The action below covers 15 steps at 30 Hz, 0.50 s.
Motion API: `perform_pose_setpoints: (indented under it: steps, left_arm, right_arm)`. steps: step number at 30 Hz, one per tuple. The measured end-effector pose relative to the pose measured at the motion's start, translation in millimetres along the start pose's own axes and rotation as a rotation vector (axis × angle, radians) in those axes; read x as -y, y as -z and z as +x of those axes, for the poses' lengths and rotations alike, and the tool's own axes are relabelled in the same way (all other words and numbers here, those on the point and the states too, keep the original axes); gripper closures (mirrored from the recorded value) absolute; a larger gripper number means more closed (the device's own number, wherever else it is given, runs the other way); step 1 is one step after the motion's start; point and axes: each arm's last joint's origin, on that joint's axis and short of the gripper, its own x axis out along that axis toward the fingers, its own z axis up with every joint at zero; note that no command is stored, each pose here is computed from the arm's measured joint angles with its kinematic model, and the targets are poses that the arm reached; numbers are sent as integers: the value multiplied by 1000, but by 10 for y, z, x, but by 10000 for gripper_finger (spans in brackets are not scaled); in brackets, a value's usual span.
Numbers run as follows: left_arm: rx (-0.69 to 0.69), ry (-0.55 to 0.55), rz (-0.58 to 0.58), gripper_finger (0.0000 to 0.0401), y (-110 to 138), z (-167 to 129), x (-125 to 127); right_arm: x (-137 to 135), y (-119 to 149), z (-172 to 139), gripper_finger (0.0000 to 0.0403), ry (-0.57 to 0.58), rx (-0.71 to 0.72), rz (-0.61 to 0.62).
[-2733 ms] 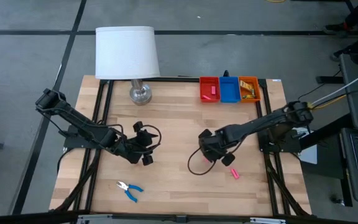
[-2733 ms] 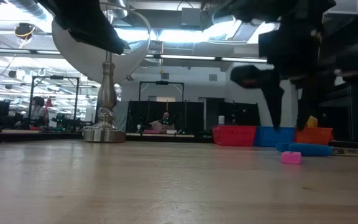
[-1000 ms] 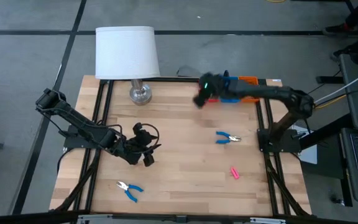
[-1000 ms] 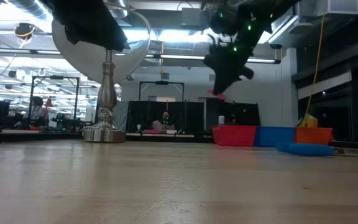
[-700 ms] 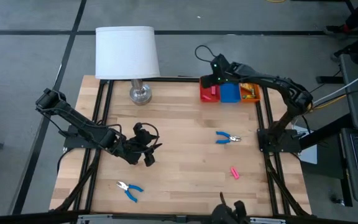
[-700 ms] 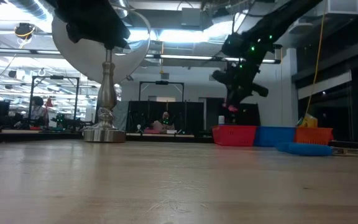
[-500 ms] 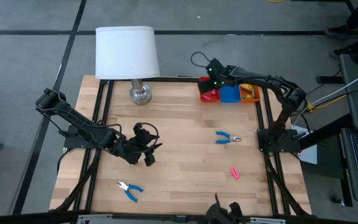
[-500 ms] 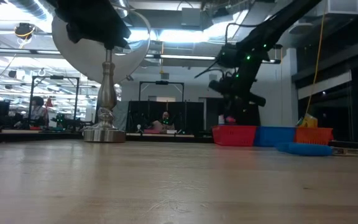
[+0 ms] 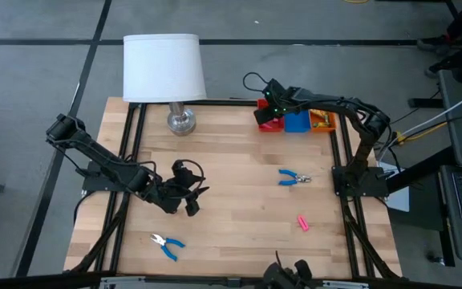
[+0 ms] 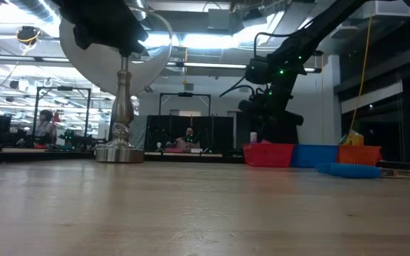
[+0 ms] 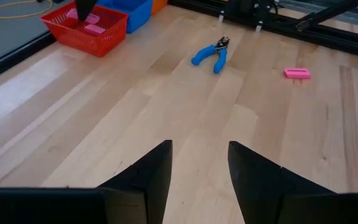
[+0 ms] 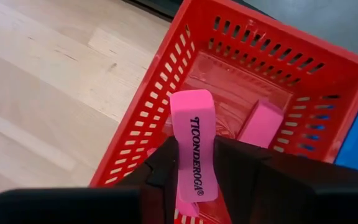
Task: Pick & Place School Supplies
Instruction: Put the pink eraser into the red bin
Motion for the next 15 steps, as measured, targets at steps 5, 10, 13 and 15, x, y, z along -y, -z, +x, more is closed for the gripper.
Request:
perform_pose_setpoints:
  steps: [5, 10, 13, 15]
  left_arm:
    - [0, 0, 0, 249, 0, 0, 0]
    - [0, 0, 0, 249, 0, 0, 0]
    - [0, 0, 1, 249, 1, 0, 0]
    - [0, 0, 1, 249, 1, 0, 0]
  right_arm:
    - [2, -2, -1, 292, 9, 6, 0]
    - [2, -3, -3, 242, 9, 6, -9]
    - [2, -3, -3, 217, 9, 6, -9]
    - [5, 1, -8, 207, 11, 2, -12]
